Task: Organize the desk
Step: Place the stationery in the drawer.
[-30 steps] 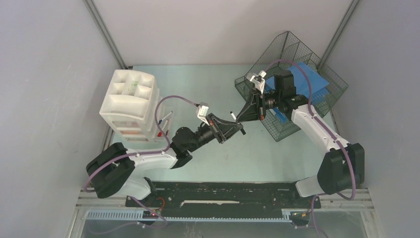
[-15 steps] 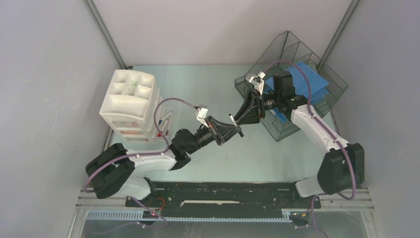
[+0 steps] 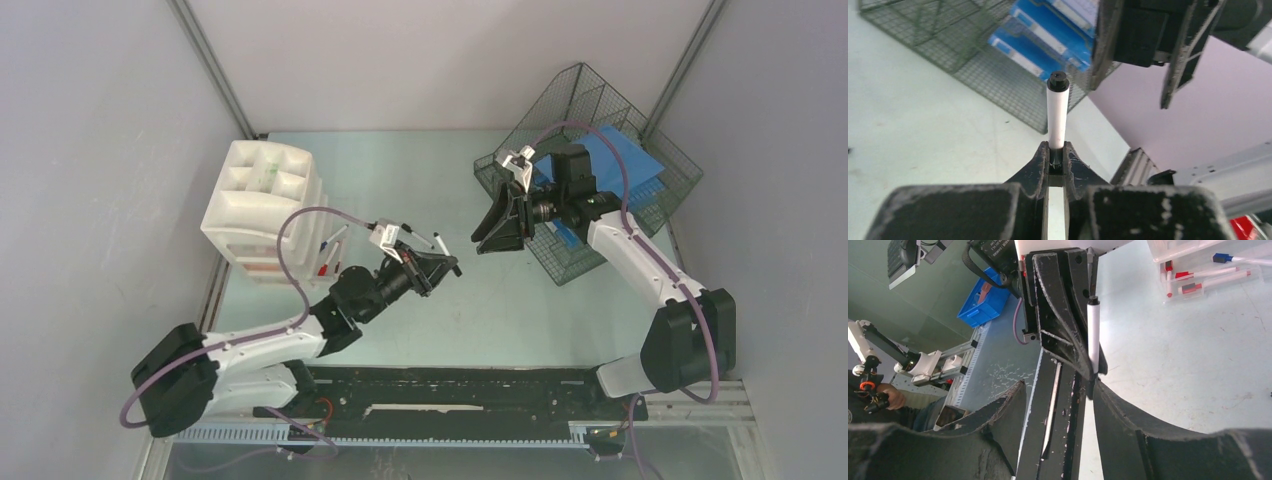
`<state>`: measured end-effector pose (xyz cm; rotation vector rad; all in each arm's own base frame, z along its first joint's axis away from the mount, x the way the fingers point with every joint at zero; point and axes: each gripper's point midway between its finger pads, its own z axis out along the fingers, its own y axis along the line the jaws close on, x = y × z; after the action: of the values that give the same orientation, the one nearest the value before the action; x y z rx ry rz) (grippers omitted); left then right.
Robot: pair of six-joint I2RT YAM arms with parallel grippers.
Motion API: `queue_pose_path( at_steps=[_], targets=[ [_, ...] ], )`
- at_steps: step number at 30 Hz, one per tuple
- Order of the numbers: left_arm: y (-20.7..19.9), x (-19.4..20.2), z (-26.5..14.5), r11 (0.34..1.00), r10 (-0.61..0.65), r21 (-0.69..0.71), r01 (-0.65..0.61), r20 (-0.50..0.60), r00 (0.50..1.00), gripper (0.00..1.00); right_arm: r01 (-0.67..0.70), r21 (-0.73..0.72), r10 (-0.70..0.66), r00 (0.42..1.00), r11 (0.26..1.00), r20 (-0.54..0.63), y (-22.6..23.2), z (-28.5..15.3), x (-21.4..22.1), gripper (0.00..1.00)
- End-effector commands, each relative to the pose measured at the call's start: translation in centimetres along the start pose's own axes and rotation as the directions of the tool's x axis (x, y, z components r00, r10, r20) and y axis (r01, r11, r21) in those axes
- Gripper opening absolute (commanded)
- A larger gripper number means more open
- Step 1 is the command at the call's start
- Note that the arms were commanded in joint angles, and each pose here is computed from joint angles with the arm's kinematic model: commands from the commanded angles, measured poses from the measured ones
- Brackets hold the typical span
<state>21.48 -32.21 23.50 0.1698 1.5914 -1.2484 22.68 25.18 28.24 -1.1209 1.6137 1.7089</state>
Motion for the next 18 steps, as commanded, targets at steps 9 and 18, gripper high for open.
queue_pose_path(
  at_steps=[9, 18],
  targets=[
    [11.9, -2.1, -7.6, 0.732, 0.283, -0.594, -0.333, -0.179, 0.942, 0.00, 0.052, 0.018, -0.051, 0.999, 0.999, -0.002, 0.4, 0.0, -0.3, 0.59],
    [17.5, -5.0, -13.3, 0.472, 0.271, -0.798, -0.376, -0.274, 0.923, 0.00, 0.046, 0.031, -0.046, 0.999, 0.998, -0.005, -0.2, 0.0, 0.0, 0.60]
  ],
)
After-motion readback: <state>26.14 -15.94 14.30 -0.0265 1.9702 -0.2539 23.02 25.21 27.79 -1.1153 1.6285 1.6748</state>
